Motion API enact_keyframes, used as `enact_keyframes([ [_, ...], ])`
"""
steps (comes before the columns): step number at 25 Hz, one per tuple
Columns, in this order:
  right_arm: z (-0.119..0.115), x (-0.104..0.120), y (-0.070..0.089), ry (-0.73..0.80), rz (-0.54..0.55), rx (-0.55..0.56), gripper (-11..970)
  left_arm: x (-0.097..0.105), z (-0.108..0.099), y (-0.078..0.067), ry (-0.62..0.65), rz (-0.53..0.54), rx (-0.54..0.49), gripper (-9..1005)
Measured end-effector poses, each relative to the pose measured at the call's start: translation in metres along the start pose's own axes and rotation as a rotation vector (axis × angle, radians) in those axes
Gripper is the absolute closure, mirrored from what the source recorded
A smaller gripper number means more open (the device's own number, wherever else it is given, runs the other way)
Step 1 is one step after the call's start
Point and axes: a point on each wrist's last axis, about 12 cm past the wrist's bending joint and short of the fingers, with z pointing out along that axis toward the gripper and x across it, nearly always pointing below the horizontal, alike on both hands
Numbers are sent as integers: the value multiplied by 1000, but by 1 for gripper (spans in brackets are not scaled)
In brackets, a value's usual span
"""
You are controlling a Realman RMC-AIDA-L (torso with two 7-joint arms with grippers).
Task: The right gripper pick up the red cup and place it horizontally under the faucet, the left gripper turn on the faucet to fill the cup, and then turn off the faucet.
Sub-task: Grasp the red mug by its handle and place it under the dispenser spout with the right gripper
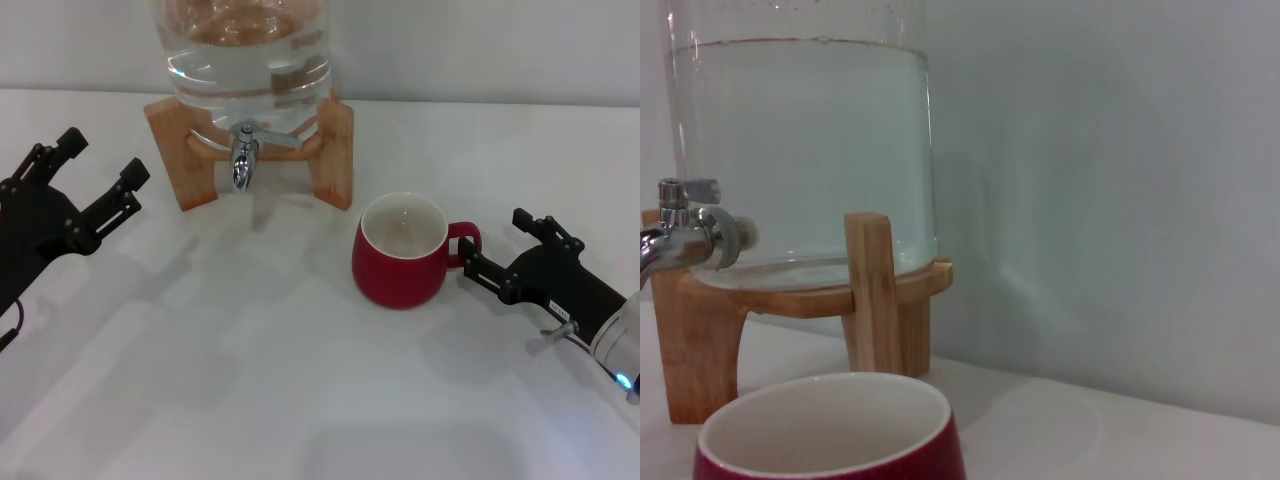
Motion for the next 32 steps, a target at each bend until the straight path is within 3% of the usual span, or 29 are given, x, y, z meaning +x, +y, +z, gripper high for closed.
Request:
enact_keyframes([
  [32, 10, -4, -4, 13, 33, 40, 102, 1, 0, 0, 7, 0, -3, 110],
])
